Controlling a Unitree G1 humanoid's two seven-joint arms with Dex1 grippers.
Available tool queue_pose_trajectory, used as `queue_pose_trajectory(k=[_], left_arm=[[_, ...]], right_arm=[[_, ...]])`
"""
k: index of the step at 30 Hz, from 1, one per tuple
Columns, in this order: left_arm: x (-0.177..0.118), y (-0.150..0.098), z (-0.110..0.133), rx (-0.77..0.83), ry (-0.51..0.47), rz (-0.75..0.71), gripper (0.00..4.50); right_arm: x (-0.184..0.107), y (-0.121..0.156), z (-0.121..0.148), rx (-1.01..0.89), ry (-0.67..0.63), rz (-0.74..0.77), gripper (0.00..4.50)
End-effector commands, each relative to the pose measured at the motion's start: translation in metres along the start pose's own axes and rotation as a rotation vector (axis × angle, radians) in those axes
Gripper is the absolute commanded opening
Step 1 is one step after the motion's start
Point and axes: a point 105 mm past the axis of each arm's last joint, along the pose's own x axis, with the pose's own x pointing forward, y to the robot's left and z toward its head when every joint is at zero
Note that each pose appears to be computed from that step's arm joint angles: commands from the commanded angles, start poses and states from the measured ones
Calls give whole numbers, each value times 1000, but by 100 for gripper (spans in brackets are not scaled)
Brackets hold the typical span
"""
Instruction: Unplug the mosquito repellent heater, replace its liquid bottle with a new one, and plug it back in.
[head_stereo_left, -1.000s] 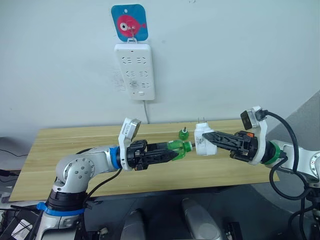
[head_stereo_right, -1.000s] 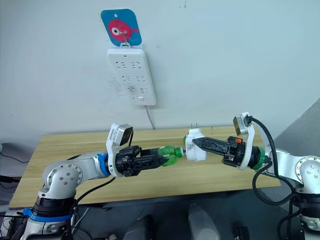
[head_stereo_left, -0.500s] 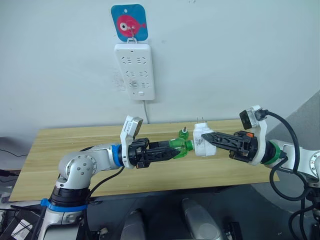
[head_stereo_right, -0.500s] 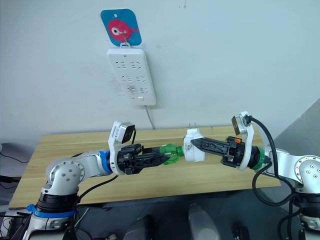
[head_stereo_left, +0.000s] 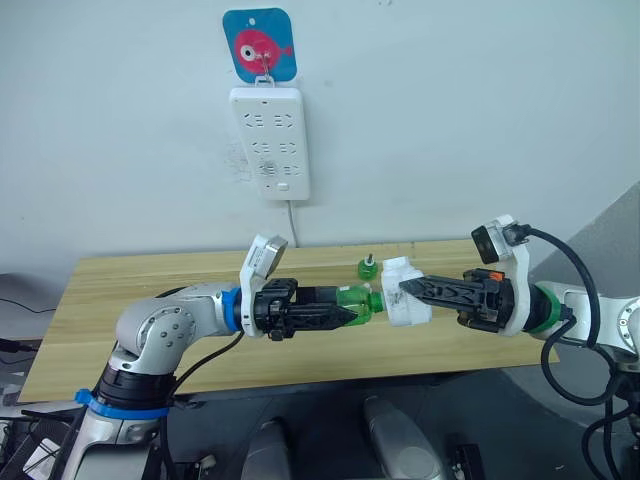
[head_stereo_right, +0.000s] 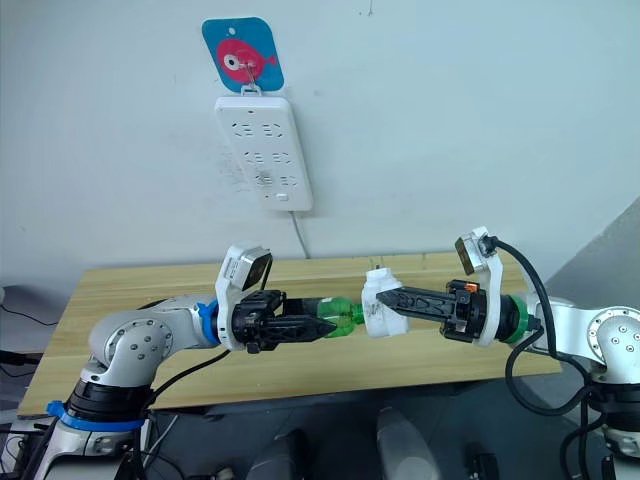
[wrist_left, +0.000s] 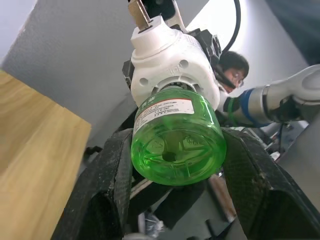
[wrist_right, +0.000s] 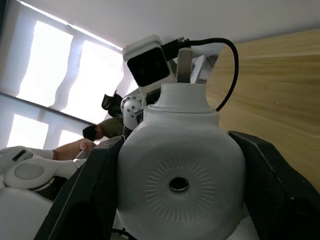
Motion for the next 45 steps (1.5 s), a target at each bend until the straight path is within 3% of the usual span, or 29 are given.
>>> queue_pose_trajectory(k=[1,11,18,22,23,34,43,45], left_arm=[[8,-6,1,50,17,-18,229],[14,-20,-5,64,38,-69,229],[18,-10,-8,118,30,-34,229],[16,-1,-8,148,9,13,229],[16,1,-8,155,6,21,229],[19,15,8,191,-88,98,229],[23,20,28,197,-146,131,229],[23,18,28,194,-133,122,229]], right_arm=[[10,22,-2,-54,31,98,294],[18,19,-3,-58,20,62,294],[19,20,-11,-58,63,67,294],[16,19,-14,-61,84,38,435],[15,18,-15,-62,88,29,450],[10,16,-25,-125,164,-69,450],[-7,-3,-45,-423,288,-240,450],[-15,-7,-39,-487,244,-245,412]])
